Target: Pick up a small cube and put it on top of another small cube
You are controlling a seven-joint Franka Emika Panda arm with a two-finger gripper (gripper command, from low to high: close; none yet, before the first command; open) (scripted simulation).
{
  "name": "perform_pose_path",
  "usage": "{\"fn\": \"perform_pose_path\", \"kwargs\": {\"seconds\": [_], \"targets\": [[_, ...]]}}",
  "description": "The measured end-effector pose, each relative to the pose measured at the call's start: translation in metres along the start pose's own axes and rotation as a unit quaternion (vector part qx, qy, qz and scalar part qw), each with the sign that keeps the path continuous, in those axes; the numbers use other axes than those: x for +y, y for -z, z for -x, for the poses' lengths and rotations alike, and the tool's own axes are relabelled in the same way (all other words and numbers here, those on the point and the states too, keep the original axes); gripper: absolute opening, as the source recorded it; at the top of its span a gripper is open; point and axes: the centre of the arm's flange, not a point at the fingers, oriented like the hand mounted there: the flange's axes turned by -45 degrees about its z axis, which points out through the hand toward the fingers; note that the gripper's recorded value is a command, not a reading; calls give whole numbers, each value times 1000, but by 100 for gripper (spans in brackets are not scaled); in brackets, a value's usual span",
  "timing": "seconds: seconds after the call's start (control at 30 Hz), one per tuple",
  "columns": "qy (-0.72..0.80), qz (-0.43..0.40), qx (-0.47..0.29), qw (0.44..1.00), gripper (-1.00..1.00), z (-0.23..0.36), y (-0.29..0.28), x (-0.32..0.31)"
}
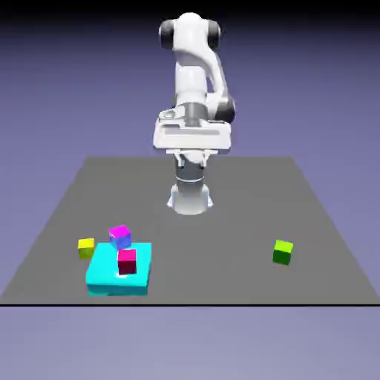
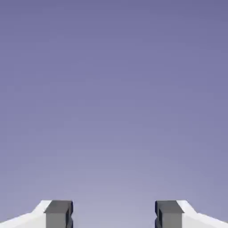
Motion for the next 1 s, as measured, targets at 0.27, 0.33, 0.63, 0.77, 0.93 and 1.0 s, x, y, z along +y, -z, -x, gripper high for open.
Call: {"fn": "perform_pose_path", "kwargs": {"seconds": [0.27,0.33,0.63,0.77,0.93,1.0], "targets": [[-222,50,-152,962,0,32,-81,123],[-276,65,-185,941,0,48,-97,155],[-498,136,-302,801,0,149,-140,292],[-582,169,-337,720,0,206,-143,346],[-605,179,-344,696,0,243,-164,358],[-605,179,-345,695,0,265,-185,354]]}}
